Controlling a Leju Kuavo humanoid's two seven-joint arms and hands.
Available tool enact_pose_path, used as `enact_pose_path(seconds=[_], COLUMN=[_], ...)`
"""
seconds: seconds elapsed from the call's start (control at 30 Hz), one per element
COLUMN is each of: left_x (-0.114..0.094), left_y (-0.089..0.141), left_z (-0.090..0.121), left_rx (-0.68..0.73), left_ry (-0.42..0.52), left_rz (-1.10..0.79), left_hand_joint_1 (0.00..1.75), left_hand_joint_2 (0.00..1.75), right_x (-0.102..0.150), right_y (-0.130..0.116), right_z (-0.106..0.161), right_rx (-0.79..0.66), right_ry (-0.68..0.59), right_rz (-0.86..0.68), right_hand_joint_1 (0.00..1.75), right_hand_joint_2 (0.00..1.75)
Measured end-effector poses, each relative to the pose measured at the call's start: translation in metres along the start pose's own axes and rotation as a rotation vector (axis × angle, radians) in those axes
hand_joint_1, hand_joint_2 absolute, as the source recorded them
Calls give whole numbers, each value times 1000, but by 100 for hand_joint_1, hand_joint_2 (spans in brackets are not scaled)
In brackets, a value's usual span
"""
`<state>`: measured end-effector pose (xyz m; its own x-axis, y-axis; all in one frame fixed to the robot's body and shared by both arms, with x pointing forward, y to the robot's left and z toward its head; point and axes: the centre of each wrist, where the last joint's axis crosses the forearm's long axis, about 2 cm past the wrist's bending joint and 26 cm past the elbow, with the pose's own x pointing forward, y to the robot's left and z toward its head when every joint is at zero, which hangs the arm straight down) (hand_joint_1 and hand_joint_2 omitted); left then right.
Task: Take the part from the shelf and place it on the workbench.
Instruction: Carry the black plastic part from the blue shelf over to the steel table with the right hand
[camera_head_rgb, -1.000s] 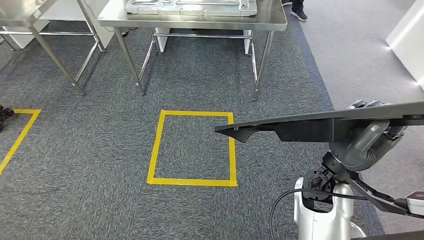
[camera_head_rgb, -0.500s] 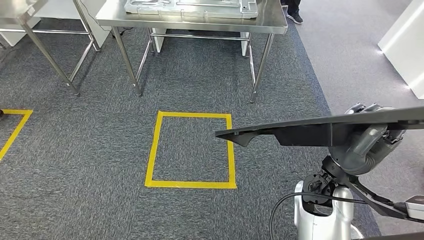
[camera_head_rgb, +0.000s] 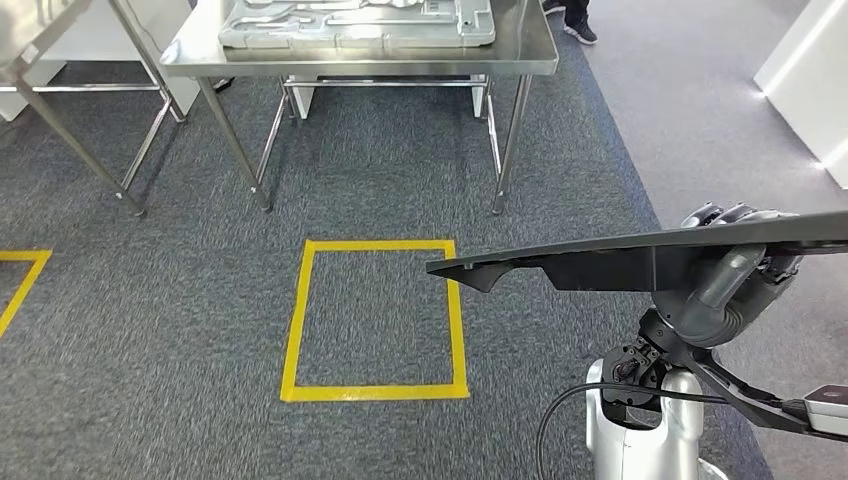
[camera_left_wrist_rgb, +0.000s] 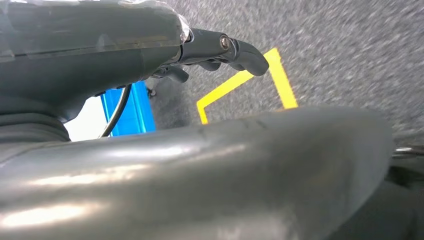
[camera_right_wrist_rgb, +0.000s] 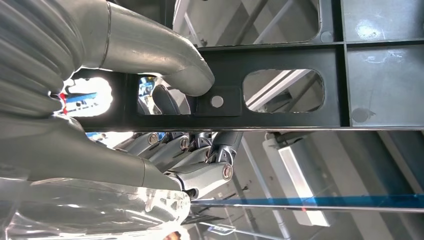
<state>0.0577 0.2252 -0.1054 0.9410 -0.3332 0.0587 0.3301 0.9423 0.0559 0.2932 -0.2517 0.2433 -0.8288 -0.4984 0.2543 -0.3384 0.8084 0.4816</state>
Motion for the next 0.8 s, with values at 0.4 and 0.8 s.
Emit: enact_pose_path(seconds=[0.4,0.8], left_x=[1,6], left_y=[1,9], left_z=[0,0], left_rx=[5,6], left_ry=[42,33], left_rz=[-57,-112], left_hand_joint_1=[0,0], left_hand_joint_2=[0,0], right_x=[-16,-37], right_y=[-4,11], right_z=[6,16], right_rx=[-7,43], right_ry=[88,205], right_rz=[47,119], right_hand_joint_1=[175,175], right_hand_joint_2=[175,175])
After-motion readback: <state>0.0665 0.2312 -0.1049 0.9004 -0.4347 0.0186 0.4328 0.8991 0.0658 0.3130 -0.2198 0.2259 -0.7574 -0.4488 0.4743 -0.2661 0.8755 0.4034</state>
